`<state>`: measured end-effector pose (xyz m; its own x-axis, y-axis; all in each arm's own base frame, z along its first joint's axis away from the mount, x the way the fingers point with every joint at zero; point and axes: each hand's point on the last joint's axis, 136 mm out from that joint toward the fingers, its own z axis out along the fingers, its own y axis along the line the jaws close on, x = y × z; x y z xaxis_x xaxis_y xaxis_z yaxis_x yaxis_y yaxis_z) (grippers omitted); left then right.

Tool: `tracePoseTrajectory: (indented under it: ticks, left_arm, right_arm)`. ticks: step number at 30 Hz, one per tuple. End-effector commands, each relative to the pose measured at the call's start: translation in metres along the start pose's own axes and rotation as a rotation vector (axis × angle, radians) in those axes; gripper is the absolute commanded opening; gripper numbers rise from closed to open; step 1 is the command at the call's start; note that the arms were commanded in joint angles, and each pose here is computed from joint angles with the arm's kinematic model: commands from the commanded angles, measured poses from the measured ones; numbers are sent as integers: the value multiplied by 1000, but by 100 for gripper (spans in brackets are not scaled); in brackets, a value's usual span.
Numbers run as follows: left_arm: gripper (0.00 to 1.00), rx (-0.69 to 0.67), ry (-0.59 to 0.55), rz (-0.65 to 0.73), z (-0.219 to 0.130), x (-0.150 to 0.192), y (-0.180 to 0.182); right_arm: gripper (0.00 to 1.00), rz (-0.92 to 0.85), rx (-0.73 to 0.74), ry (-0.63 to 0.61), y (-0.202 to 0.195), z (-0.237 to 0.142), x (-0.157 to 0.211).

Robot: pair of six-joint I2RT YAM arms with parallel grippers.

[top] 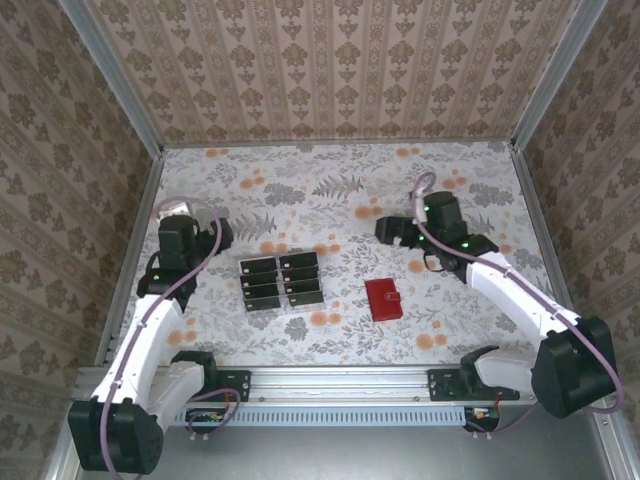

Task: Put the credit cards into the card holder
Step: Move the storage box to the top-center of the table.

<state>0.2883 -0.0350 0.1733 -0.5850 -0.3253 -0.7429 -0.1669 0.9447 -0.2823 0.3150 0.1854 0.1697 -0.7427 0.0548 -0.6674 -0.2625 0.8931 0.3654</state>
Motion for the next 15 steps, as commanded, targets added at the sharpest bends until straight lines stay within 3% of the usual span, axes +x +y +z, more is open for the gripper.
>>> tracePoseTrajectory:
  ticks: [1,6,15]
  left_arm:
    - [100,21,150,-49,-8,48,-1]
    - [100,71,173,-35,-8,72,-18]
    - [100,105,193,-5,4,95,-40]
  right_arm:
    - [97,-37,36,124,20,4,38]
    - [97,-156,57,193,56,18,77]
    - [97,-275,100,264,86,53,120]
